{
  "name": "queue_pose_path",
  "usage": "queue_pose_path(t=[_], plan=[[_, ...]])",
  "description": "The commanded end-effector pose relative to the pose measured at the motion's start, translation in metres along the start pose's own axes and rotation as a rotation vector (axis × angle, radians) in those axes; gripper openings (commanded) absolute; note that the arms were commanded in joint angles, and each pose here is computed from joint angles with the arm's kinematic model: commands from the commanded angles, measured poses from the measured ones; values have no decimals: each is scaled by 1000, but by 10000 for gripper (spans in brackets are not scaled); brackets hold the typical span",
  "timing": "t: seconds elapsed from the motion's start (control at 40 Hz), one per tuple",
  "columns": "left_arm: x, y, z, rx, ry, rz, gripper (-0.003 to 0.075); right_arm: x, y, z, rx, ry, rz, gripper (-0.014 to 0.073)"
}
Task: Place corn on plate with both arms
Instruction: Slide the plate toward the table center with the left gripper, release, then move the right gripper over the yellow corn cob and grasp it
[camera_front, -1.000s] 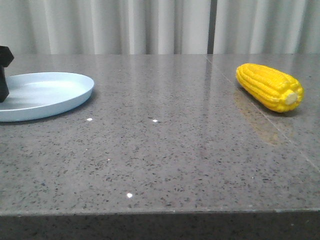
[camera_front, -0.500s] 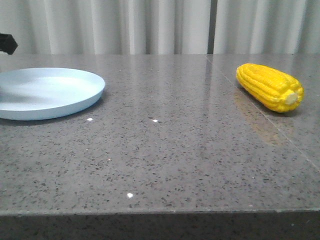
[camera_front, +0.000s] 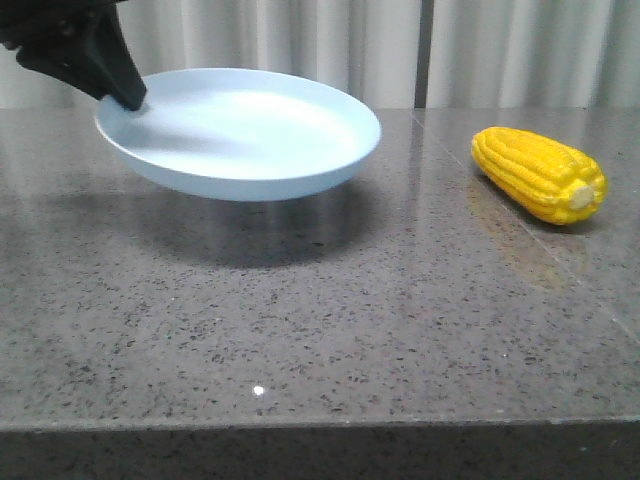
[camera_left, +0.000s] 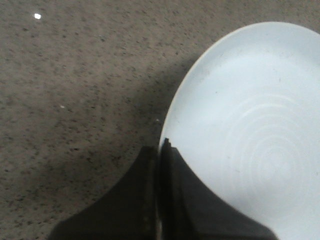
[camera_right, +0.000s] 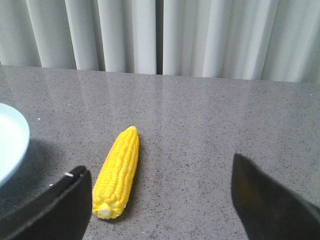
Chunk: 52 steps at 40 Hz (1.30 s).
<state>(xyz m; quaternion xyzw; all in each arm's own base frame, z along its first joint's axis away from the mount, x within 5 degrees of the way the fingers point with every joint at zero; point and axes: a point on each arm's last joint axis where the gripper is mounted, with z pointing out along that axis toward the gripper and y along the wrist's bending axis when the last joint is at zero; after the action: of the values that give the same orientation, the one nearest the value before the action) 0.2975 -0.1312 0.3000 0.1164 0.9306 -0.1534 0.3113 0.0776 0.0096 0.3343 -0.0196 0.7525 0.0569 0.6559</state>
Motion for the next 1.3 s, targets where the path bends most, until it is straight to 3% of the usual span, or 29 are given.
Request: queue_pose_path(t=[0.0, 0.23, 0.28, 0.4, 0.47, 0.53, 0.65, 0.78, 0.88, 1.0, 1.18, 1.27], plan=[[-13, -11, -5, 35, -84, -7, -20, -17, -1, -1, 13, -98, 2, 592], [-7, -6, 25, 20, -2, -12, 5, -17, -1, -1, 13, -98, 2, 592], [-6, -6, 28, 19, 10, -13, 58, -17, -1, -1, 13, -98, 2, 592], [-5, -3, 26, 9, 30, -5, 283, -17, -1, -1, 13, -98, 2, 592], [-10, 2, 13, -8, -18, 2, 420, -17, -1, -1, 13, -98, 2, 592], [-14, 5, 0, -18, -66, -6, 457, -17, -1, -1, 13, -98, 2, 592], [-21, 15, -36, -71, -164, -7, 382, -17, -1, -1, 13, -98, 2, 592], [-18, 27, -68, -191, -197, 4, 173, -17, -1, -1, 13, -98, 2, 592], [-10, 36, -87, -316, -180, 11, 70, -17, -1, -1, 13, -98, 2, 592], [4, 42, -105, -401, -206, 17, 42, -17, -1, -1, 13, -98, 2, 592], [34, 41, -123, -380, -266, 26, -22, -17, -1, -1, 13, -98, 2, 592], [58, 40, -131, -345, -335, 37, -20, -17, -1, -1, 13, -98, 2, 592]])
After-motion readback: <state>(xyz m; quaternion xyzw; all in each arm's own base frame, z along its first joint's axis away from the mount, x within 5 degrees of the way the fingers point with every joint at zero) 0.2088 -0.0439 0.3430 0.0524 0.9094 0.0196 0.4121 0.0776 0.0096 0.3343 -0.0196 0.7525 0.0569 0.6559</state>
